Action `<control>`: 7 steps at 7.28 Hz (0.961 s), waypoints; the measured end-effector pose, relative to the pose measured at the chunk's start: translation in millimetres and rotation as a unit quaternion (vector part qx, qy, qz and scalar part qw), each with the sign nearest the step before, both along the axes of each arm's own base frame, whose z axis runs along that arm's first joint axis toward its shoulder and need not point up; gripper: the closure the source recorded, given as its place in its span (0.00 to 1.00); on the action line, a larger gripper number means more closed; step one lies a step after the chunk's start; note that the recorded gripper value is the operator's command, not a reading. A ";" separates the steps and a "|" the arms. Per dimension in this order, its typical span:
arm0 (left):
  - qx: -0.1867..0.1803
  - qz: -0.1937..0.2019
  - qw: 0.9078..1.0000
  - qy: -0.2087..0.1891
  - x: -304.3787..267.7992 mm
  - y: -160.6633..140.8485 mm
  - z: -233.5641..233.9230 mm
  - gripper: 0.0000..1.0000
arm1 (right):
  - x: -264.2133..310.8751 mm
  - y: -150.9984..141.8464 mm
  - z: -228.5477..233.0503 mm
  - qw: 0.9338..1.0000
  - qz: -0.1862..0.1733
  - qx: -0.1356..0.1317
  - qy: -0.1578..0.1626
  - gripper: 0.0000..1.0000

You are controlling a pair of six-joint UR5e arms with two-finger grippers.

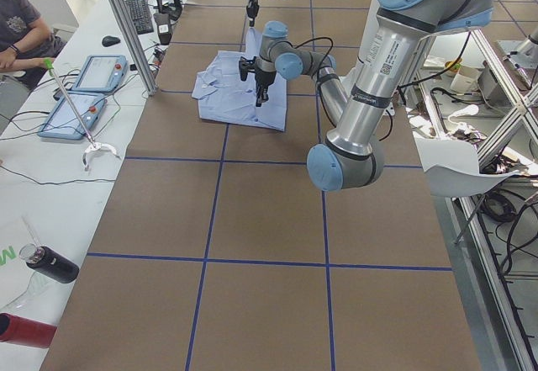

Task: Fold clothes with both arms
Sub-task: 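Carry both hem corners up over the shirt toward the collar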

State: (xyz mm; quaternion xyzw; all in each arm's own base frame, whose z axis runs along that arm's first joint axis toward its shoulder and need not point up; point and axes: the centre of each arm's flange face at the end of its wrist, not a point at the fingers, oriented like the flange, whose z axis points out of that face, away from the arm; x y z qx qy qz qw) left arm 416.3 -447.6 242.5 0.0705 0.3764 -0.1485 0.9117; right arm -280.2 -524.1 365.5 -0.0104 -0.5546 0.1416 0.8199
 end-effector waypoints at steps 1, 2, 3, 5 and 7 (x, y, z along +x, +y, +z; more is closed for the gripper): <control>0.004 -0.007 1.000 0.005 4.1 -13.3 2.9 1.00 | -5.3 -17.5 -3.6 1.000 0.010 0.001 0.004 1.00; 0.009 -0.013 1.000 0.012 6.4 -24.6 3.5 1.00 | -12.0 -33.1 -8.1 1.000 0.019 0.004 0.008 1.00; 0.013 -0.018 1.000 0.017 7.0 -34.2 -0.5 1.00 | -17.8 -46.4 -12.7 1.000 0.027 0.006 0.011 1.00; 0.027 -0.026 0.999 0.022 1.1 -57.5 -9.6 1.00 | -26.4 -67.9 -16.1 0.999 0.036 0.006 0.018 1.00; 0.040 -0.035 0.998 0.031 0.1 -94.4 4.4 1.00 | -28.8 -80.8 -12.6 0.999 0.044 0.003 0.025 1.00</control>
